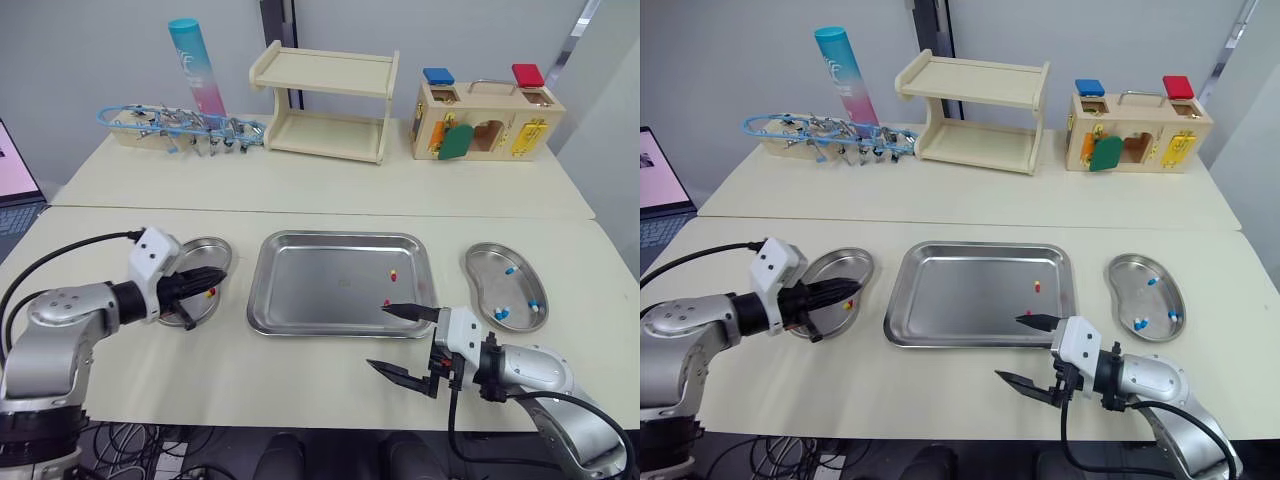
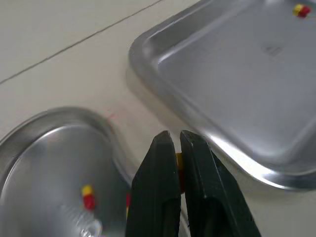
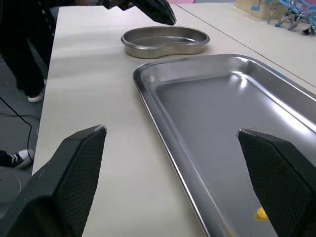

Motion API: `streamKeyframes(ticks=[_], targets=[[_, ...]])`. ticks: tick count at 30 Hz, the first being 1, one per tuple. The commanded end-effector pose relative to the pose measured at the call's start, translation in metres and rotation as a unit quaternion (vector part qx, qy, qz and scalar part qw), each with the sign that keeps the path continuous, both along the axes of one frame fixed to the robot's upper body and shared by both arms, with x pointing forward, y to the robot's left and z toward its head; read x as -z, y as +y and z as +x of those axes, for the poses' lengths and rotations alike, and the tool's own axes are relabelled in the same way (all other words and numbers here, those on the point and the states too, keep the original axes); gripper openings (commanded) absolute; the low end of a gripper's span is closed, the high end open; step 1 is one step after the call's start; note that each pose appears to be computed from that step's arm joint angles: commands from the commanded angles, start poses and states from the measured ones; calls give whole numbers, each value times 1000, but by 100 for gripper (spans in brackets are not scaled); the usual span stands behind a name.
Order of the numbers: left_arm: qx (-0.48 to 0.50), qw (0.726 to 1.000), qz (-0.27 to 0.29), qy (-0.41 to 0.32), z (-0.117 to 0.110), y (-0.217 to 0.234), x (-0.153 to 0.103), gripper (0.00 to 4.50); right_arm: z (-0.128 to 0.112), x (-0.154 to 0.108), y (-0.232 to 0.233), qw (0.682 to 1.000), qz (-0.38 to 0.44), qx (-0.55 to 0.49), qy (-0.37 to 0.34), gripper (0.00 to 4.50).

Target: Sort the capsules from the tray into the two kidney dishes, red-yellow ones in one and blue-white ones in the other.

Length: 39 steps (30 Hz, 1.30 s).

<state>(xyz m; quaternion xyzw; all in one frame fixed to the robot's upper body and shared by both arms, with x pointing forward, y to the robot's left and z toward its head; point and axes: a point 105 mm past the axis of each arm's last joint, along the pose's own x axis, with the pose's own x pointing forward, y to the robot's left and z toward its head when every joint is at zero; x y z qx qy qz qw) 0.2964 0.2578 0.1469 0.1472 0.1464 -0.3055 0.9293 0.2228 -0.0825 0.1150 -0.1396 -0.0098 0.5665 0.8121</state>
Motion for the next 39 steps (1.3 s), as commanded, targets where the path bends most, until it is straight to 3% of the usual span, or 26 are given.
streamKeyframes(ticks=[1,8,13,22,30,39], targets=[[-56,997,12,-47,1,15,-17,1,0,-6,4,1000,11,-19,-20,450],[-113,991,-13,-65,2,25,-20,1,5,-7,11,999,16,-38,-26,450],[-133,988,-27,-74,-1,31,-28,138,7,-7,13,998,13,-46,-28,450],[-143,985,-52,-75,-12,34,-37,440,8,-6,14,998,12,-49,-29,450],[-147,979,-101,-102,-23,40,-52,445,7,-7,12,998,5,-41,-41,450],[-239,961,-58,-129,-64,98,-37,445,13,-11,-12,997,-12,5,-72,450]])
